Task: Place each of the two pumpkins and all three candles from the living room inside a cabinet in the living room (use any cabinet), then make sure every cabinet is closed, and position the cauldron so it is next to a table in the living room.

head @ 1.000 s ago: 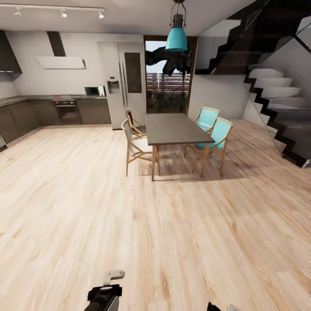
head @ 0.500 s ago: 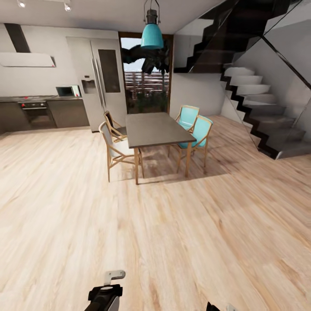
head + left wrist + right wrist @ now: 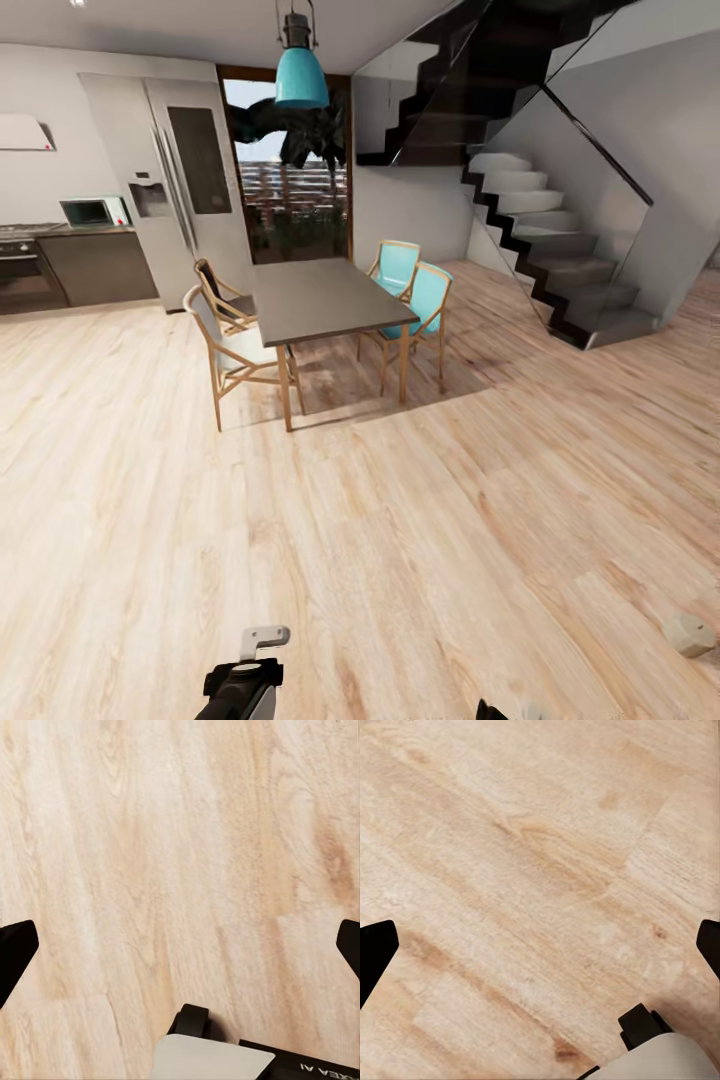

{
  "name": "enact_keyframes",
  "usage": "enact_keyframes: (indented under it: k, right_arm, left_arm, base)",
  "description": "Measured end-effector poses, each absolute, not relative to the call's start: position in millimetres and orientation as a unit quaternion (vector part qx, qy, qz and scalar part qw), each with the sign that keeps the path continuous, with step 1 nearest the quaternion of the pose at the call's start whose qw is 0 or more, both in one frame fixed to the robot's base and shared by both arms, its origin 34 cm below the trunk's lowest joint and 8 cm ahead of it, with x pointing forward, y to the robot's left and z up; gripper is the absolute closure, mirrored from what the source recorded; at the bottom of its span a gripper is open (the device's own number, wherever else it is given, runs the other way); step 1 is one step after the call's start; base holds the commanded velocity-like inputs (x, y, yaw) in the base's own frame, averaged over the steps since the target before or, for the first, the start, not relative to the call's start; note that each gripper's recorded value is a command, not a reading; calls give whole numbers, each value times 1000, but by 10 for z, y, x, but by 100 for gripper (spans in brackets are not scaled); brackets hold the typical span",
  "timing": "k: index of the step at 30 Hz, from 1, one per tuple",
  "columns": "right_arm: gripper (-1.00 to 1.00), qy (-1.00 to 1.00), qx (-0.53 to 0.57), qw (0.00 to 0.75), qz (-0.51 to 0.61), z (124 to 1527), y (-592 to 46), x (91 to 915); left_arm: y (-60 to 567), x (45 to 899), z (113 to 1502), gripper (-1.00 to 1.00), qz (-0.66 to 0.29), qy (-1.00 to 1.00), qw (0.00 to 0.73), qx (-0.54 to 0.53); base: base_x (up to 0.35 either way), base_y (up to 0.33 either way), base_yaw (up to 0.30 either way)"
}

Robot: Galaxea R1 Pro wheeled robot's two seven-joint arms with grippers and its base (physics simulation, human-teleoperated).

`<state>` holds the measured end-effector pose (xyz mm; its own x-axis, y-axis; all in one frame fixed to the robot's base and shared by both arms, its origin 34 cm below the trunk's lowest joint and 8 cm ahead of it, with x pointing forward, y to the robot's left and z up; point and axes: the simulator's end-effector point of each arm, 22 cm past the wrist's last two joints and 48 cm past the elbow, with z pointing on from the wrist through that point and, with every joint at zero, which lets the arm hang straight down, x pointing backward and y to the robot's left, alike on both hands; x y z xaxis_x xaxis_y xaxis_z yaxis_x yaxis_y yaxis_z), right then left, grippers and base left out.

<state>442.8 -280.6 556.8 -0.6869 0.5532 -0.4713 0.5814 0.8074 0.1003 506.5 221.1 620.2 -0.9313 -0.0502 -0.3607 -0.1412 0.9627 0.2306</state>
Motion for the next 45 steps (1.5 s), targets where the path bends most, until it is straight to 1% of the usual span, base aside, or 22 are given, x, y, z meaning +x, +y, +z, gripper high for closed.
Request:
enact_keyframes:
  k: [22, 28, 34, 45]
  right_arm:
    - [-100, 917, 310, 248, -28, 5574, -2806, 4433]
    - [-100, 911, 312, 266, -32, 5627, -2840, 4503]
    - [-100, 910, 313, 270, -31, 5647, -2845, 4525]
    - [-100, 909, 313, 274, -30, 5678, -2845, 4561]
  left_arm:
    - [2211, 5071, 6211, -100, 128, 974, 180, -47]
    - [2215, 5087, 6231, -100, 129, 974, 183, -46]
    - [2214, 5104, 6251, -100, 129, 973, 186, -46]
    - [2049, 5152, 6257, -100, 94, 976, 192, -37]
  base:
    - [229, 243, -279]
    - [275, 232, -267]
    - [207, 54, -264]
    - [14, 1, -264]
